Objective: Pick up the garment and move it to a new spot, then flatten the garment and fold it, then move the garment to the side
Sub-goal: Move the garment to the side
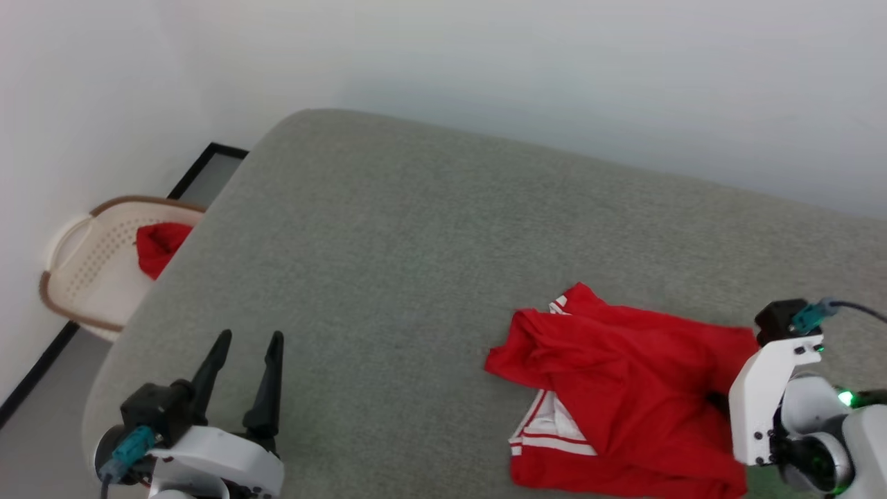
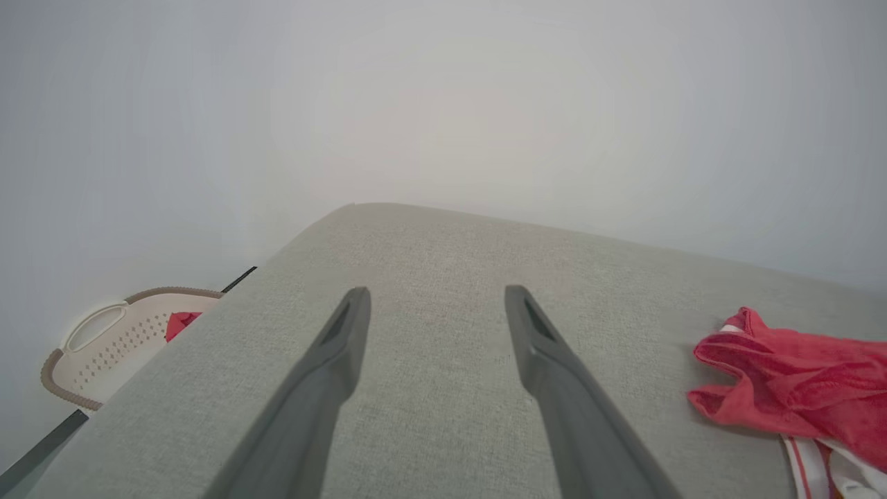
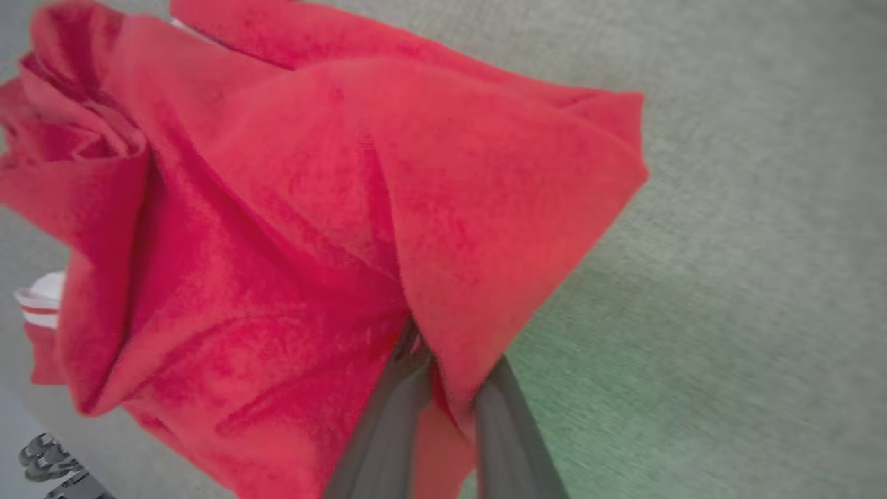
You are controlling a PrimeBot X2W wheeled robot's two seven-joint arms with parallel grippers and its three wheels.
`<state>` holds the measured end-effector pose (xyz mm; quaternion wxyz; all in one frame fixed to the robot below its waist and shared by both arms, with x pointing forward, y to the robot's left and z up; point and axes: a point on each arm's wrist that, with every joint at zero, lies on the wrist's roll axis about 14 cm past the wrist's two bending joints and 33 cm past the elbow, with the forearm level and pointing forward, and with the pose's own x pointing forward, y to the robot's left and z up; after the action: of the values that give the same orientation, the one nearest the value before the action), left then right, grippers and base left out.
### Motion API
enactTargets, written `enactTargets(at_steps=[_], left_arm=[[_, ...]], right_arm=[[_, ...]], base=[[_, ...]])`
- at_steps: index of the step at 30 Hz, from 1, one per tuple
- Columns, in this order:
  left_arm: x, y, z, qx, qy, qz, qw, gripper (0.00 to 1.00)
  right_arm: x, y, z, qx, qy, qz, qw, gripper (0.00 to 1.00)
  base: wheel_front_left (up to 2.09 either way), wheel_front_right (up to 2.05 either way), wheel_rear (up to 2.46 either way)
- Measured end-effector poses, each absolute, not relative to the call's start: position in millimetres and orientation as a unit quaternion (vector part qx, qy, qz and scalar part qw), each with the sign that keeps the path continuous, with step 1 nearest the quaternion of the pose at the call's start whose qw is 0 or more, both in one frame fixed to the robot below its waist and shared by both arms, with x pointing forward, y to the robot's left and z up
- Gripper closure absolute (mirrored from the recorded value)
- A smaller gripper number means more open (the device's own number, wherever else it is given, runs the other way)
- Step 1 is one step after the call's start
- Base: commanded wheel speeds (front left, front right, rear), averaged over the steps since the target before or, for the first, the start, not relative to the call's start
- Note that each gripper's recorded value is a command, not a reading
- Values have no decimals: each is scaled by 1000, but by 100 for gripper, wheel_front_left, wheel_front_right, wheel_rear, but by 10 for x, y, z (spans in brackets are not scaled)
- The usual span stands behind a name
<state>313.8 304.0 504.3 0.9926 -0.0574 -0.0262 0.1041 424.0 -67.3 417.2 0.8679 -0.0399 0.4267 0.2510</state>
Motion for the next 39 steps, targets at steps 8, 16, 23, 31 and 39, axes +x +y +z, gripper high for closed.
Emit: enactTargets(at_steps=[8,16,23,31,39], left_arm=[[3326,2807,5117,-51,-35,58,996,0],[3653,2440,5212,-47,-45,-7,998,0],[3989,2049,5285,-44,-52,-70,995,0],[4337,1557,5298,-42,-54,-142,987,0],[4636,1039,5265,-43,-53,-214,974,0]], right_arm=[[4319,-994,4519,-64,383,234,891,100],[4401,-1474,4840,-95,342,200,913,100],[4424,-1939,5069,-121,317,161,927,100],[4390,-2464,5264,-143,298,113,937,100],[4302,-2995,5344,-167,292,62,940,100]], base=[[0,0,0],[0,0,0],[0,0,0],[0,0,0],[0,0,0]])
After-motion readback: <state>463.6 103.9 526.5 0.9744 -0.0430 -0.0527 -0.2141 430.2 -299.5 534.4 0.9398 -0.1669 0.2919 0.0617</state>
